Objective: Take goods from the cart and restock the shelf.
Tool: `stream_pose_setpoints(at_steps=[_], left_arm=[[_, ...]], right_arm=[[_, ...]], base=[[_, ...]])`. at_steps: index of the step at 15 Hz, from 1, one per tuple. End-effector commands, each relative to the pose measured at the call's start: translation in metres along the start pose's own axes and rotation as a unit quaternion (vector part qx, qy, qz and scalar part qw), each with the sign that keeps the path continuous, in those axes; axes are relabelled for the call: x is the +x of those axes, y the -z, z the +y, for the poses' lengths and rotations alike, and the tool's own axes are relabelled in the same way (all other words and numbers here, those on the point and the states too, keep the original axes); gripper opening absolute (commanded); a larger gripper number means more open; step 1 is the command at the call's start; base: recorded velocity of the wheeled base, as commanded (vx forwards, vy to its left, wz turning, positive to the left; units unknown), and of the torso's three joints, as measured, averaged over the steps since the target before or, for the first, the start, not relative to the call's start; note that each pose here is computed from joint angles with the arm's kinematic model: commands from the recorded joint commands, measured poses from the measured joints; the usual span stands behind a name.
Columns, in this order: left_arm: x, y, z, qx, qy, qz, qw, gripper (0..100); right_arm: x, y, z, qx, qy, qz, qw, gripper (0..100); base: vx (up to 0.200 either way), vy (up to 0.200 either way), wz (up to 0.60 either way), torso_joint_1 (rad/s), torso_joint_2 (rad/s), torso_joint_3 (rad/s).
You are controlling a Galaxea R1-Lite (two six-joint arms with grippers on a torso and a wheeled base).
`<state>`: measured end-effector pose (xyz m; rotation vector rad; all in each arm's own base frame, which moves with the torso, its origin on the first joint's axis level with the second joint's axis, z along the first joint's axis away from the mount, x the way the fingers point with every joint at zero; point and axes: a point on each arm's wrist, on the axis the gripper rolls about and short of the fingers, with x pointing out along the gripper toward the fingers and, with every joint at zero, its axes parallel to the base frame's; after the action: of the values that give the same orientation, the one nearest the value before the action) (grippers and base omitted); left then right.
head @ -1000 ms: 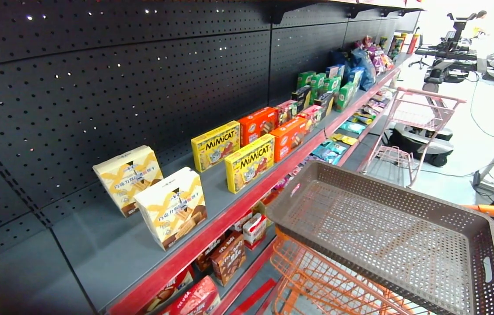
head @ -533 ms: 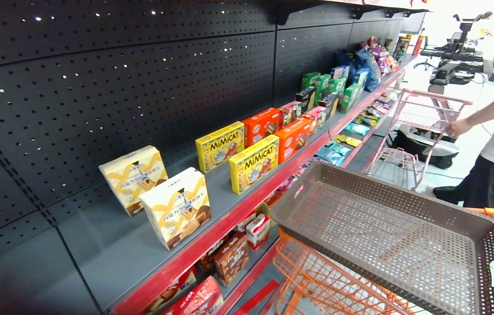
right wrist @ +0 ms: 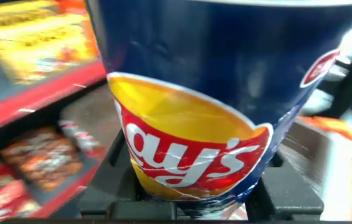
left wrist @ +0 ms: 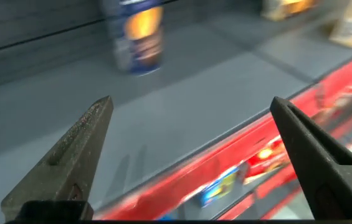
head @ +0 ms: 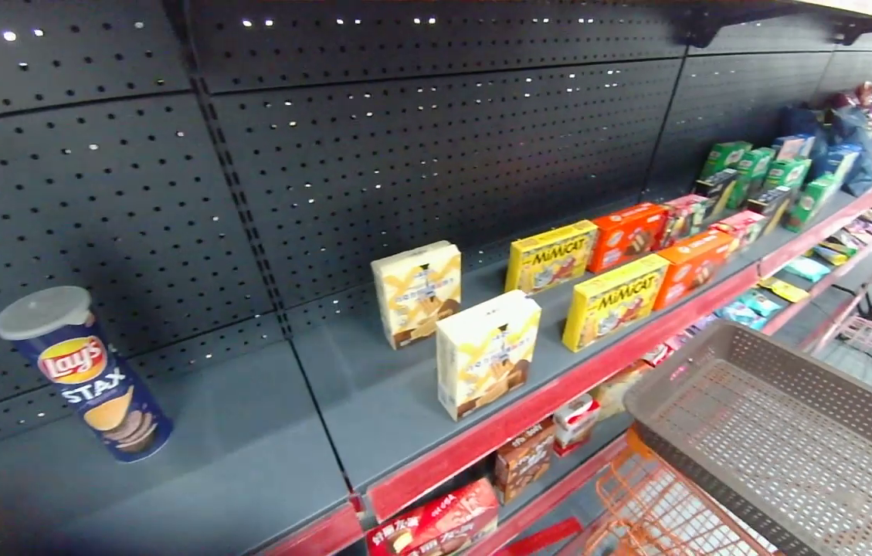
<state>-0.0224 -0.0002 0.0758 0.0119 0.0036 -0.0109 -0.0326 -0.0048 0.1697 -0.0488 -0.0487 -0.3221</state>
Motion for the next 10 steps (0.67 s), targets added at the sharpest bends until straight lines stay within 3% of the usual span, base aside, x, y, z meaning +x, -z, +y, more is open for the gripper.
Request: stream_pose_setpoints(at_steps=[1, 10], left_arm=[[0.0001, 0.0, 0.0, 0.0, 0.0, 0.0, 1.0, 100], [0.0001, 0.0, 0.0, 0.0, 0.0, 0.0, 1.0, 100]], right_arm=[[0.001, 0.0004, 0.0002, -0.001, -0.001, 0.003, 1.0, 0], [0.0005, 0.0021, 0.0002, -0.001, -0.002, 0.003, 1.0, 0]], base=[[0.0, 0.0, 0.6, 0.007, 0.0, 0.007], [0.0, 0.0, 0.6, 0.002, 0.0, 0.003]])
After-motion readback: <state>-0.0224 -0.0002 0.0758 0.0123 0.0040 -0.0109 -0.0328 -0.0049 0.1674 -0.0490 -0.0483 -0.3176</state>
